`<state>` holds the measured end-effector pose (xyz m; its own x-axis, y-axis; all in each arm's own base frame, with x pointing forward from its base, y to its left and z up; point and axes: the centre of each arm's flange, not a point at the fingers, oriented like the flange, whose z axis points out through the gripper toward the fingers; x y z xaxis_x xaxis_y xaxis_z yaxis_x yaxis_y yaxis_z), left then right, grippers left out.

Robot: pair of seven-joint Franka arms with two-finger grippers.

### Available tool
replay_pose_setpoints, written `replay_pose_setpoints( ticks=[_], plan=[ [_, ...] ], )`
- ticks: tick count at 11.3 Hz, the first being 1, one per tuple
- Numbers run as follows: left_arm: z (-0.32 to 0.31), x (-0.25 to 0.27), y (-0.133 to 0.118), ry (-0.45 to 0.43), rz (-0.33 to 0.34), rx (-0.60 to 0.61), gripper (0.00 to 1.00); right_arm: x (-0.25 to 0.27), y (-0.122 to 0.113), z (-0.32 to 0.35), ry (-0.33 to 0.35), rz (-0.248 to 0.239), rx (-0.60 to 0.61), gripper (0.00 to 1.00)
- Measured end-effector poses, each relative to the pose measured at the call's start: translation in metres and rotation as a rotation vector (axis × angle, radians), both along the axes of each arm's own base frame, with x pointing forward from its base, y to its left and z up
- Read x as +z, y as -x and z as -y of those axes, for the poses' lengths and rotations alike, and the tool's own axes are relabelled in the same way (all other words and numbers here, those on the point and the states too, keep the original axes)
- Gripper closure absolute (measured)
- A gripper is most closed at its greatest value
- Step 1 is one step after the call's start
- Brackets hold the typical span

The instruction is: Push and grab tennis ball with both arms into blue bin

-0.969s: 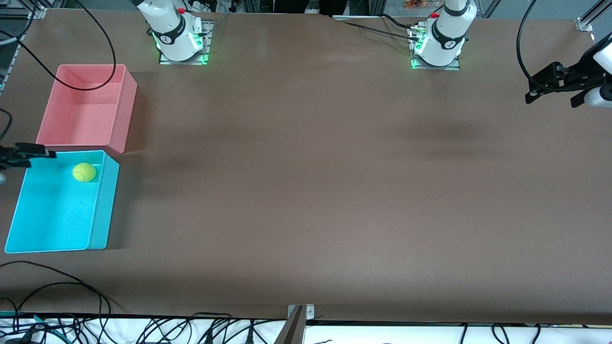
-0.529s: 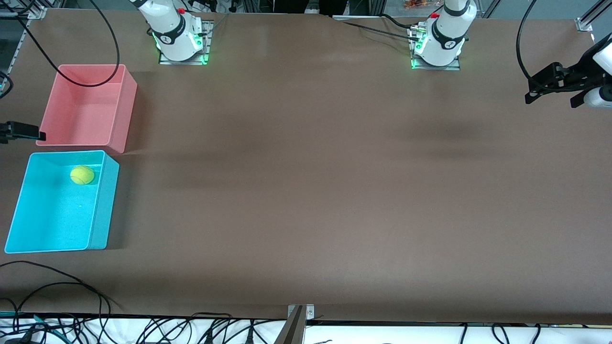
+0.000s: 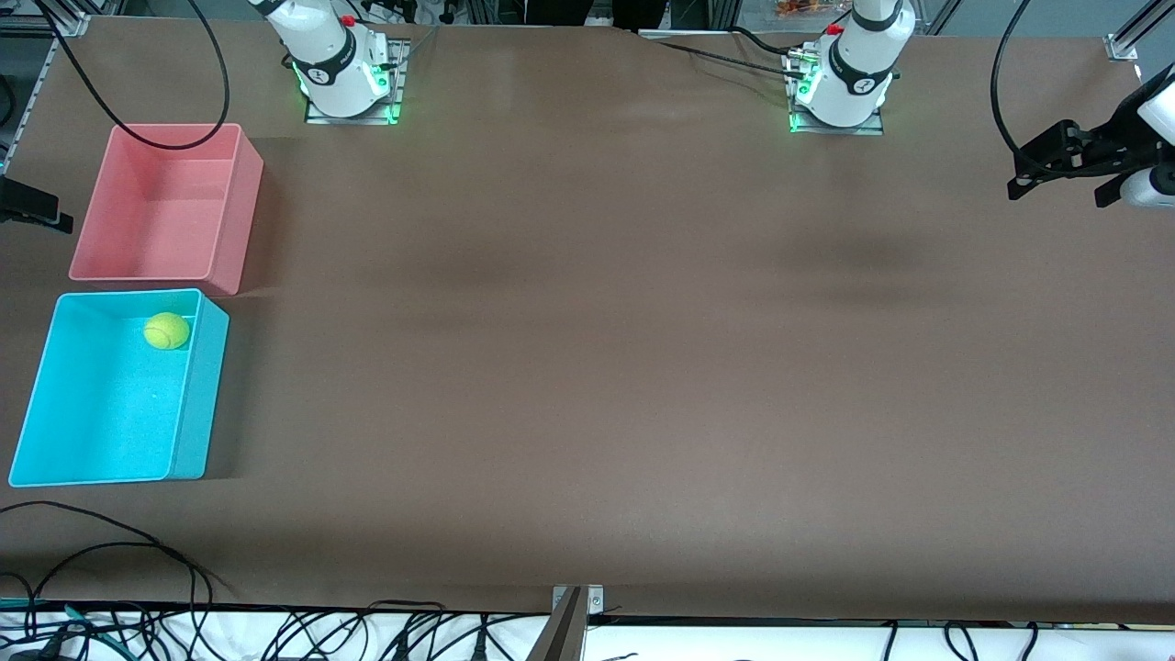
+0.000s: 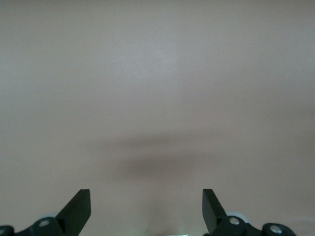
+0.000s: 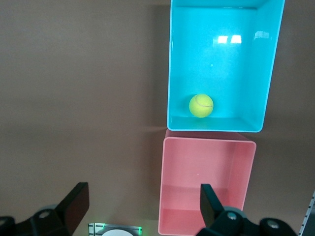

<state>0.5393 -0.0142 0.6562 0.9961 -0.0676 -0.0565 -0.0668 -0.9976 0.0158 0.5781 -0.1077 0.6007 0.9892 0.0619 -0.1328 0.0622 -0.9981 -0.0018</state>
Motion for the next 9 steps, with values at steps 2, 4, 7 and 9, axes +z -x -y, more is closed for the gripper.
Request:
replay_pose_setpoints(
  ticks=[2, 4, 7, 9],
  plan=[
    [0.000, 0.000, 0.000, 0.000, 0.000, 0.001, 0.00, 0.006, 0.004, 0.001, 0.008, 0.017, -0.011, 0.00],
    [0.000, 0.000, 0.000, 0.000, 0.000, 0.001, 0.00, 0.013, 0.011, 0.001, 0.024, 0.077, -0.061, 0.00],
    [0.001, 0.000, 0.000, 0.000, 0.000, -0.001, 0.00, 0.002, 0.028, -0.013, 0.027, 0.146, -0.084, 0.00],
    [0.001, 0.000, 0.000, 0.000, 0.000, -0.002, 0.00, -0.001, 0.032, -0.020, 0.023, 0.154, -0.074, 0.00]
  ],
)
